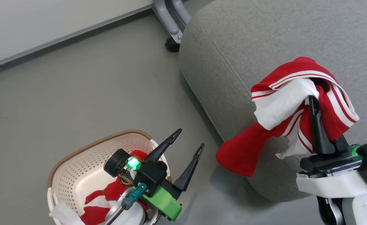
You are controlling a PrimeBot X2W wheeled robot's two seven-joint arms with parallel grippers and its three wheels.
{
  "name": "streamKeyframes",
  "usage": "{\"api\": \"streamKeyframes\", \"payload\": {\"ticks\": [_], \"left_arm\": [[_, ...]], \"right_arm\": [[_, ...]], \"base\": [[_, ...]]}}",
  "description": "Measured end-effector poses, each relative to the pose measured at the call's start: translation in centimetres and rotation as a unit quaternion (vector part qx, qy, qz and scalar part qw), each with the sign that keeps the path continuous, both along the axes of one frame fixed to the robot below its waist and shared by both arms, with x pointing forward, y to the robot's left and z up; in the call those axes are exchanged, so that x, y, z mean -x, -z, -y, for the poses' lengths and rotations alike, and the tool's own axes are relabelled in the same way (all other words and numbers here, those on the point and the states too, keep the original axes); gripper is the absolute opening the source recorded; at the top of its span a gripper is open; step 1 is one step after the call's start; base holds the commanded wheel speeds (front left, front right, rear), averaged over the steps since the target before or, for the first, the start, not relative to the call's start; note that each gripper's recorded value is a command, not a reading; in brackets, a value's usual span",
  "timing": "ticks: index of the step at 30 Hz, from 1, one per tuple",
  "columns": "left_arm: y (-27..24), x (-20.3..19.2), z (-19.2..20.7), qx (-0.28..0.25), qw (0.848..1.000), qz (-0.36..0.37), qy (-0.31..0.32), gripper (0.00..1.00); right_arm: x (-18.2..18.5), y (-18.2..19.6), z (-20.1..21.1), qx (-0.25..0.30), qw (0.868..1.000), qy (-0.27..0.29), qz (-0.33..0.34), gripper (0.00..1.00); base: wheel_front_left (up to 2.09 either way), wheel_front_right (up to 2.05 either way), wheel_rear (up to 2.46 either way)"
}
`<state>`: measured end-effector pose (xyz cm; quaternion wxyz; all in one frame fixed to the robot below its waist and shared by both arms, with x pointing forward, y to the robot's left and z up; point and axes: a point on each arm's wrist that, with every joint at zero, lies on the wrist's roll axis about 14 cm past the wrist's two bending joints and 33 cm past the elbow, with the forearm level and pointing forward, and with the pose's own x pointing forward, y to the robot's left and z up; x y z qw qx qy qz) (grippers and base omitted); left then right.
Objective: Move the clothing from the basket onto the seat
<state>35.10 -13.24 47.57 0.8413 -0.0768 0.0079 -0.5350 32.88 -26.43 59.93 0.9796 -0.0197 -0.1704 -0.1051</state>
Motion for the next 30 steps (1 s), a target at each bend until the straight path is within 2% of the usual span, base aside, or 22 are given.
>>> {"api": "streamKeyframes", "payload": {"ticks": [5, 10, 16, 24, 27, 30], "left_arm": [[1.3, -0.2, 1.2, 0.005, 1.000, -0.014, 0.027, 1.00], [1.9, -0.6, 2.4, 0.026, 0.998, -0.031, 0.050, 1.00], [2.7, -1.6, 3.2, 0.038, 0.996, -0.029, 0.075, 1.00], [5.3, -5.4, 1.3, 0.035, 0.998, -0.036, 0.042, 1.00], [6.4, -6.3, 0.5, 0.033, 0.998, -0.045, 0.028, 1.00], [7.5, -6.9, -0.2, 0.030, 0.998, -0.055, 0.017, 1.00]], "right_arm": [[0.1, 0.1, 1.2, 0.006, 1.000, 0.022, -0.008, 0.00], [-2.3, -3.4, 3.1, 0.056, 0.997, 0.046, 0.036, 0.00], [-6.4, -8.5, 5.4, 0.137, 0.983, 0.070, 0.100, 0.00], [-12.3, -12.6, 9.4, 0.211, 0.963, 0.090, 0.139, 0.00], [-14.2, -11.6, 10.8, 0.219, 0.962, 0.103, 0.125, 0.00], [-16.0, -7.4, 12.6, 0.199, 0.970, 0.116, 0.072, 0.00]], "base": [[0.00, 0.00, 0.00], [0.00, 0.00, 0.00], [0.00, 0.00, 0.00], [0.00, 0.00, 0.00], [0.00, 0.00, 0.00], [0.00, 0.00, 0.00]]}}
